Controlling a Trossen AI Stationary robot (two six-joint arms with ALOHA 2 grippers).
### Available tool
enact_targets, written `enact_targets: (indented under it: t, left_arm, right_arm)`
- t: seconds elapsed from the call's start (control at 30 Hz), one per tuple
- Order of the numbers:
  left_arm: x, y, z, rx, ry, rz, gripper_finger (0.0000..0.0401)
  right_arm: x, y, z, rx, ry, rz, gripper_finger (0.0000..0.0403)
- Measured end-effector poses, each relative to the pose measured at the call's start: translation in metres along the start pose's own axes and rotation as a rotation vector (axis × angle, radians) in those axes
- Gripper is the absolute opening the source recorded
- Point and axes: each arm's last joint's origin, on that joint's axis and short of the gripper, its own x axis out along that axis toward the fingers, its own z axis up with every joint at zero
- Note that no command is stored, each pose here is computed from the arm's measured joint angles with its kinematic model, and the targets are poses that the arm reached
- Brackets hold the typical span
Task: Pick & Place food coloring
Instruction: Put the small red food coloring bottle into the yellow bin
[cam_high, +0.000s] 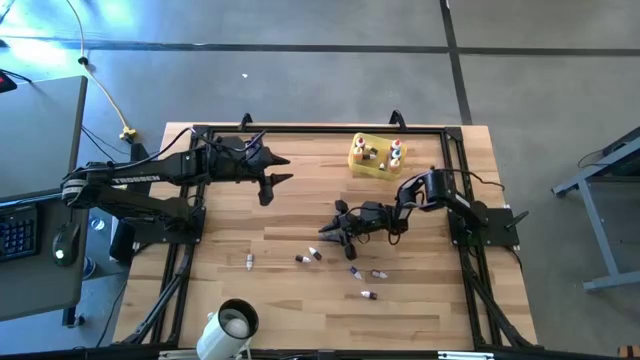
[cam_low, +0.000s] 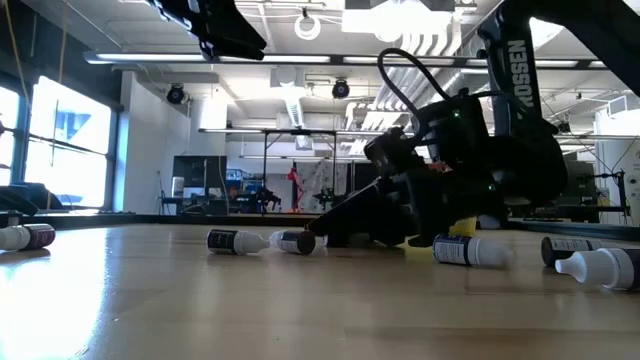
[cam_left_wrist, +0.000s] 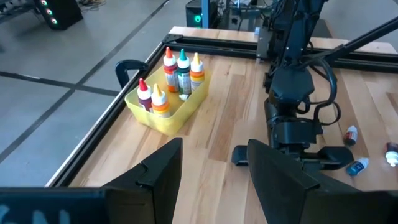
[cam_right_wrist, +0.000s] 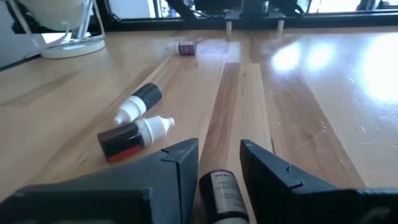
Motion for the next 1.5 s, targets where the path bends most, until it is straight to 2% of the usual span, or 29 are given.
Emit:
enact_targets:
  t: [0.1,0.37,0.6,0.83,0.97,1.37,1.5]
  left_arm:
    - [0.0,0.0,-0.002,0.001,0.017,0.001,0.0179]
    - [0.0,0.0,-0.003,0.003,0.033,0.001,0.0179]
    - [0.0,0.0,-0.003,0.003,0.033,0.001,0.0179]
    - [0.0,0.0,-0.003,0.002,0.033,0.002,0.0179]
    - [0.0,0.0,-0.003,0.002,0.033,0.002,0.0179]
    - [0.0,0.0,-0.003,0.002,0.032,0.002,0.0179]
    - [0.0,0.0,-0.003,0.002,0.032,0.002,0.0179]
  right_arm:
    - [-0.002,0.0,-0.002,0.012,0.013,-0.035,0.0108]
    - [-0.005,0.0,-0.007,0.005,0.043,-0.03,0.006]
    - [-0.006,0.001,0.008,0.005,0.023,-0.02,0.0073]
    - [-0.01,0.001,0.033,-0.041,0.069,-0.031,0.0061]
    - [-0.013,0.002,0.036,-0.059,0.131,-0.04,0.0062]
    - [-0.014,0.002,0.043,-0.08,0.121,-0.049,0.0061]
    - [-0.02,-0.003,0.062,-0.134,0.101,-0.128,0.0061]
